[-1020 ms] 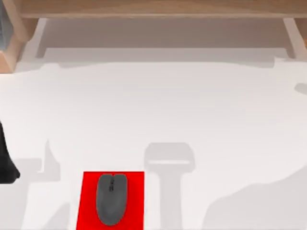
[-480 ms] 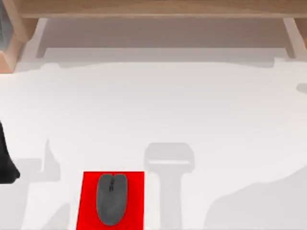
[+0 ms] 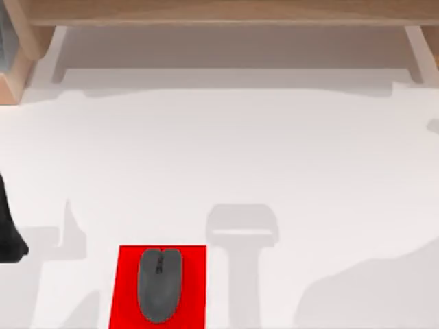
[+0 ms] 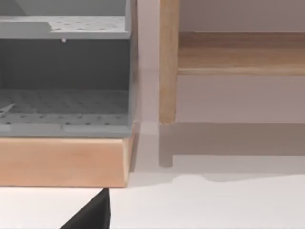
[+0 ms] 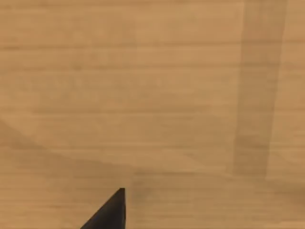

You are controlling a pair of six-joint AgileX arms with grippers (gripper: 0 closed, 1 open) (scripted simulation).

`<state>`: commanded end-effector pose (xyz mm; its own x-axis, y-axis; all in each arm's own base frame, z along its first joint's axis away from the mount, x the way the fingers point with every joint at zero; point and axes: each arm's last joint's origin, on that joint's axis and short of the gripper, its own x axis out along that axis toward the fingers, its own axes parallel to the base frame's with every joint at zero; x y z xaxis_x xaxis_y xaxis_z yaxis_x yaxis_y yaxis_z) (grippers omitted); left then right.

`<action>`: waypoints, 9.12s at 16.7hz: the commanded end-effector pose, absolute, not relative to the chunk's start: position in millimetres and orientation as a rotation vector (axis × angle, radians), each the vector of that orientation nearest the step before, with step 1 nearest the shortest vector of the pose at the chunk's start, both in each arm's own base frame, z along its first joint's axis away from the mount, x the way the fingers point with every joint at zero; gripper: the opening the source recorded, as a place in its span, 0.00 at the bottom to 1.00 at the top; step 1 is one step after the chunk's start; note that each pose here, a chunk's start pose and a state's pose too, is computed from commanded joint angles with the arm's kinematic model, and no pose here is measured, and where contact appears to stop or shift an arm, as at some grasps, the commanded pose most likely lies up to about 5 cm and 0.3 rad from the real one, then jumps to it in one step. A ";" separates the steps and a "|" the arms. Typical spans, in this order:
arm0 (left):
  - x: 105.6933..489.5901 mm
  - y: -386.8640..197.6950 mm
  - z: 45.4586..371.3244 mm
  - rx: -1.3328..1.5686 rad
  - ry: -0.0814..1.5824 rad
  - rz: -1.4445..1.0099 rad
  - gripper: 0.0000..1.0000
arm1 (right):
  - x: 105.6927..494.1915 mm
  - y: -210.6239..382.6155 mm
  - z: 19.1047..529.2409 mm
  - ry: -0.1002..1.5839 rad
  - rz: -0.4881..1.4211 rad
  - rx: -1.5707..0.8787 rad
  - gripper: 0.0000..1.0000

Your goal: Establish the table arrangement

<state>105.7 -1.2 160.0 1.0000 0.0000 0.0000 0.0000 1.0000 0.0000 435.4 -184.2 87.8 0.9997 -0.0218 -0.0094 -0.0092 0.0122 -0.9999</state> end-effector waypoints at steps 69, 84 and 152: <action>408.3 -208.4 432.7 -0.013 -0.010 -0.017 1.00 | 105.7 -1.2 160.0 0.000 0.000 0.000 1.00; 429.5 -210.6 432.6 -0.013 -0.011 -0.017 1.00 | 105.7 -1.2 160.0 0.000 0.000 0.000 1.00; 314.2 252.2 170.0 1.328 0.524 0.097 0.00 | 105.7 -1.2 160.0 0.000 0.000 0.000 1.00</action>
<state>314.2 252.2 170.0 0.8805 0.3596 -0.3089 0.2257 0.2550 0.9402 105.7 -1.2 160.0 1.0000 0.0000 0.0000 0.0000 1.0000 0.0000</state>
